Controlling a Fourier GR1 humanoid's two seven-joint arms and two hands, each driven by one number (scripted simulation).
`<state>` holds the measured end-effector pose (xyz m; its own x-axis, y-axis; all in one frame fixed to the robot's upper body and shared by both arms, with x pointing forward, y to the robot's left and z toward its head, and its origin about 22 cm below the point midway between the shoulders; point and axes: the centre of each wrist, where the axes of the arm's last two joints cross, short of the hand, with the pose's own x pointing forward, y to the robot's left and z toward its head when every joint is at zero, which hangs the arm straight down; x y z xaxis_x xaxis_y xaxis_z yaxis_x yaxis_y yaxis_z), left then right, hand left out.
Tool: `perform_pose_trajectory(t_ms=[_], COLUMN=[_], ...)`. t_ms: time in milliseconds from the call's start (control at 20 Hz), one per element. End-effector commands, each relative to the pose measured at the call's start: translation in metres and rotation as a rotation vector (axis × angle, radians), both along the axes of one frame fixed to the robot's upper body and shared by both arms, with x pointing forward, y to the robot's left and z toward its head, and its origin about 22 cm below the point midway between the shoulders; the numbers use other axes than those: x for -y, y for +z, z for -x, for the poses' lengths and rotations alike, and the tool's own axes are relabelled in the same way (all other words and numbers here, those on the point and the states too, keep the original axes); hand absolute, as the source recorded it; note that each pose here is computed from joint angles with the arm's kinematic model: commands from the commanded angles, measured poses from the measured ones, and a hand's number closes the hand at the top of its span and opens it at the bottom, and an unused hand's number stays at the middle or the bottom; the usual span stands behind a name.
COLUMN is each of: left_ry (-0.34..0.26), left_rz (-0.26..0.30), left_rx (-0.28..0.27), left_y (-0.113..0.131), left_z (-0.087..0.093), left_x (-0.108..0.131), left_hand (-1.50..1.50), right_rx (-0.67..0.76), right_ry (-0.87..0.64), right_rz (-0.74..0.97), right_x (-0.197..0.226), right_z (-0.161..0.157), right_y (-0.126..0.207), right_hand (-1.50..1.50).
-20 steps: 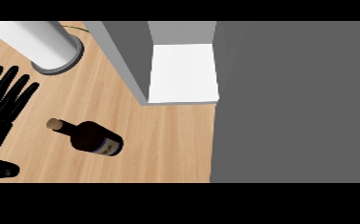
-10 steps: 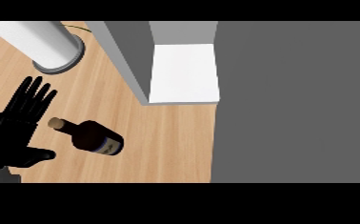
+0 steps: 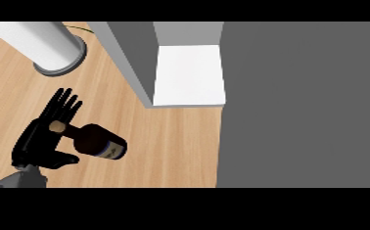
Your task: Pick up the wine, place it into the cabinet and close the cabinet
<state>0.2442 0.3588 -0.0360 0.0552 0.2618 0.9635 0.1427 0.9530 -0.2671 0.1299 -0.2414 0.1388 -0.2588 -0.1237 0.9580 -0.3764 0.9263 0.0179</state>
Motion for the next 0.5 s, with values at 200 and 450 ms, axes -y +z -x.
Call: perform_pose_trajectory(t_ms=[200, 450], left_ry=[-0.093, -0.087], left_rz=[0.098, 0.145], left_rx=[-0.053, -0.078], left_y=[-0.046, -0.077], left_z=[-0.006, 0.015], left_x=[0.005, 0.004], left_hand=[-1.5, -1.5], right_rx=[0.048, 0.055], right_ry=[0.03, 0.034], right_rz=[-0.068, -0.059], right_x=[-0.001, -0.004], right_z=[0.027, 0.029], right_y=[0.027, 0.019], right_hand=[-1.5, -1.5])
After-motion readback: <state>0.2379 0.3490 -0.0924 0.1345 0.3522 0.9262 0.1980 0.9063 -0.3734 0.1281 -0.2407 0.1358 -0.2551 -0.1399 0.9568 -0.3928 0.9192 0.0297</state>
